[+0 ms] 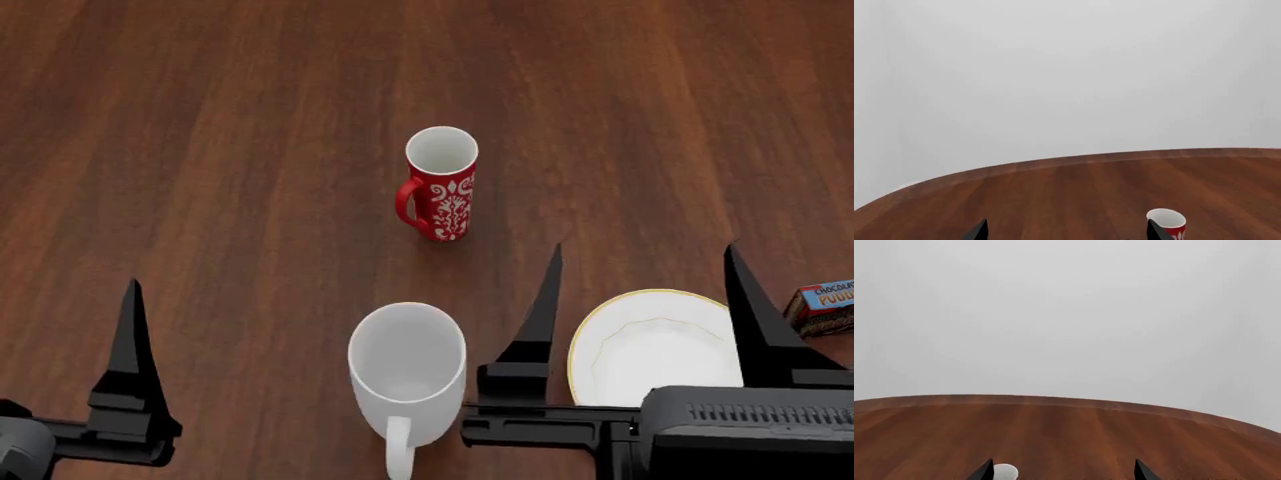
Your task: Put the white mug on the plate.
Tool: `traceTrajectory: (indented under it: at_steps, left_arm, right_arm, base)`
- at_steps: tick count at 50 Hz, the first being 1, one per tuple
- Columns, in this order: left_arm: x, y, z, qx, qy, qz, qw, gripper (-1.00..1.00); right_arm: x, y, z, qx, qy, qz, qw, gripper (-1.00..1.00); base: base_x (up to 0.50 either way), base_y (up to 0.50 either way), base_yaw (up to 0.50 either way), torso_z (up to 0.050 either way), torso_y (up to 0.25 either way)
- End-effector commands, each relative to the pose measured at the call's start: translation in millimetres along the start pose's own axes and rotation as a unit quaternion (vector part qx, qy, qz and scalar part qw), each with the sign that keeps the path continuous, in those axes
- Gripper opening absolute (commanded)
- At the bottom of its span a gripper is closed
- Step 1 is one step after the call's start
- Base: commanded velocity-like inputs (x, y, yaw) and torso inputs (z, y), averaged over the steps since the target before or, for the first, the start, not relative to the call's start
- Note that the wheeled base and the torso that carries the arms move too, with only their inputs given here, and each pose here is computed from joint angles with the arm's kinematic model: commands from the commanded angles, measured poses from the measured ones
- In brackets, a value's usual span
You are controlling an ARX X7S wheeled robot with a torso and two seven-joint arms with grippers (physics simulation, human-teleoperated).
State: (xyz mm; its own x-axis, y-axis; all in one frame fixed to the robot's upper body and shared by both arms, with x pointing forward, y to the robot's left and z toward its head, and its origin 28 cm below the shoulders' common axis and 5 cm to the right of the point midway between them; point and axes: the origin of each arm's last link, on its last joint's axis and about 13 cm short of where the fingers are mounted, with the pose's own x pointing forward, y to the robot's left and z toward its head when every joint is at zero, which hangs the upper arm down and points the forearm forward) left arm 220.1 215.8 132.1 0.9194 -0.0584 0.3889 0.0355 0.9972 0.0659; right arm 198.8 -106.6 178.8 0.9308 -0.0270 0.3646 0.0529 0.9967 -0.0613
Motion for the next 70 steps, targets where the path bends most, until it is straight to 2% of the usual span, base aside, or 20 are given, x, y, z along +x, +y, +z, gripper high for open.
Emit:
traceTrajectory:
  at_steps: [1, 12, 17, 33, 40, 70]
  left_arm:
    - [-1.1, -0.4, -2.0, 0.000, 0.006, 0.002, 1.000, 1.00]
    - [-4.8, -0.1, -10.2, 0.001, 0.006, 0.004, 1.000, 1.00]
    - [-1.8, 0.6, -2.3, 0.002, 0.006, 0.006, 1.000, 1.00]
    - [-0.2, -0.9, -0.4, 0.000, 0.007, 0.005, 1.000, 1.00]
    - [-0.2, -0.8, -1.9, 0.000, 0.007, 0.005, 1.000, 1.00]
    - [-1.1, 0.1, -0.7, 0.002, 0.006, 0.006, 1.000, 1.00]
  right_arm:
    - [-8.6, 5.8, 5.6, 0.001, 0.010, 0.017, 1.000, 1.00]
    - [-13.9, 15.6, 3.9, 0.017, 0.037, 0.043, 0.998, 1.00]
    - [-16.5, 20.3, 3.5, 0.025, 0.050, 0.053, 0.997, 1.00]
    - [-23.3, 32.9, 3.8, 0.059, 0.118, 0.095, 0.987, 1.00]
    - [-24.8, 36.2, 4.3, 0.055, 0.142, 0.099, 0.983, 1.00]
    - [-28.5, 45.0, -10.9, 0.089, 0.208, 0.127, 0.966, 1.00]
  base:
    - [0.00, 0.00, 0.00, 0.000, 0.000]
    - [0.00, 0.00, 0.00, 0.000, 0.000]
    - [0.00, 0.00, 0.00, 0.000, 0.000]
    - [0.00, 0.00, 0.00, 0.000, 0.000]
    - [0.00, 0.00, 0.00, 0.000, 0.000]
    - [0.00, 0.00, 0.00, 0.000, 0.000]
